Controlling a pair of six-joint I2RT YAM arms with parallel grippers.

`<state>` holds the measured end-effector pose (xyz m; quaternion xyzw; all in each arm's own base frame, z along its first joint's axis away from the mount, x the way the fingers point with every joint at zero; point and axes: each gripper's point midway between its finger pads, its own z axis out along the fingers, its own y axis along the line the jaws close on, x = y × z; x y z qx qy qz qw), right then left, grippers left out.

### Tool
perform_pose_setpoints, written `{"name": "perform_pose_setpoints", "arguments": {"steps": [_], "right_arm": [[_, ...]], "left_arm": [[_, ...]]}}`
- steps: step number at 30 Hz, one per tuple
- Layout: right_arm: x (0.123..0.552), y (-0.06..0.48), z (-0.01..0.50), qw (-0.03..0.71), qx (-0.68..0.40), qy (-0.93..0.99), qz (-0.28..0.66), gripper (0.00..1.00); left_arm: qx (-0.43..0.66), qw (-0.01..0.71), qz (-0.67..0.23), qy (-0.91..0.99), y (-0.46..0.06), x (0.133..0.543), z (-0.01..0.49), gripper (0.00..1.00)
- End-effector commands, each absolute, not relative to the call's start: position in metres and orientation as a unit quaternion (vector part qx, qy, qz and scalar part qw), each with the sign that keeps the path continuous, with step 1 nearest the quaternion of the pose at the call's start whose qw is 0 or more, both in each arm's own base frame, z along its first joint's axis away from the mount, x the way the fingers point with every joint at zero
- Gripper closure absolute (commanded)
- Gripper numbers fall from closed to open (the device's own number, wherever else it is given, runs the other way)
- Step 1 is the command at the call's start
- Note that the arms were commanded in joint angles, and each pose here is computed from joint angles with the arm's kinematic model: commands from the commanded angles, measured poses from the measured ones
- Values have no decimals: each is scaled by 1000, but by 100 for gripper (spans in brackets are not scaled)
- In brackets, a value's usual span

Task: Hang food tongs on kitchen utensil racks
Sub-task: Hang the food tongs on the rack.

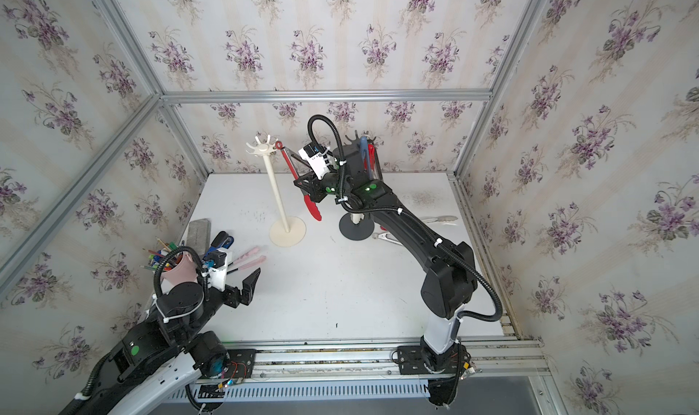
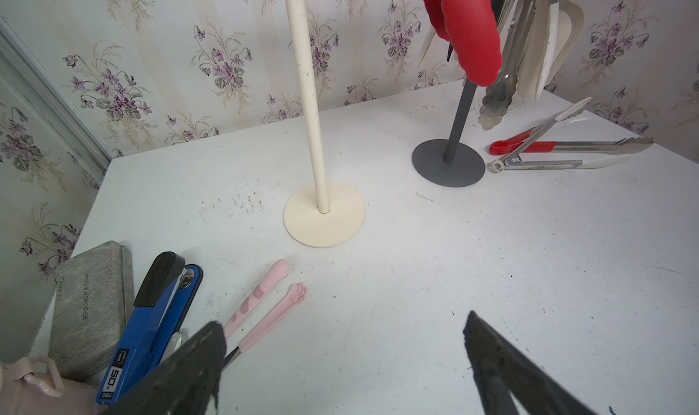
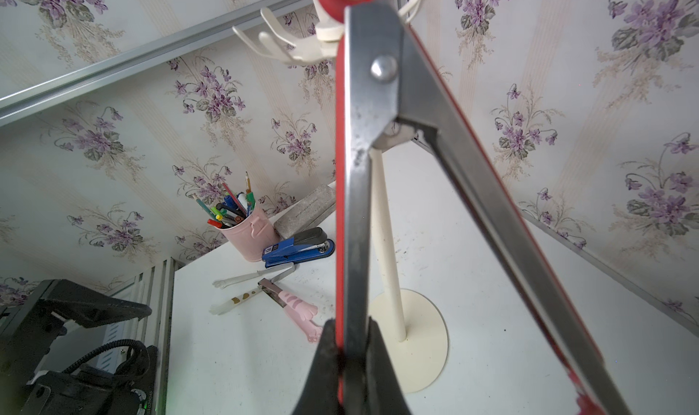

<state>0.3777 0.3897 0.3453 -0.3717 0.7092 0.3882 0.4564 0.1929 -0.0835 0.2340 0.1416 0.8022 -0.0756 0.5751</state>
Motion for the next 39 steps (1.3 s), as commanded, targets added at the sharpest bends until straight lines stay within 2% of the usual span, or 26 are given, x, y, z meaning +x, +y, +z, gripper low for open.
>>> {"name": "perform_pose_setpoints", "arguments": {"steps": [1, 39], "right_arm": [[378, 393, 352, 460, -375, 700, 396, 100], [377, 400, 326, 419, -382, 713, 412, 100]], "left_arm": [[140, 581, -80, 798, -85, 194, 238, 1], [140, 582, -81, 797, -85, 194, 239, 1]]}}
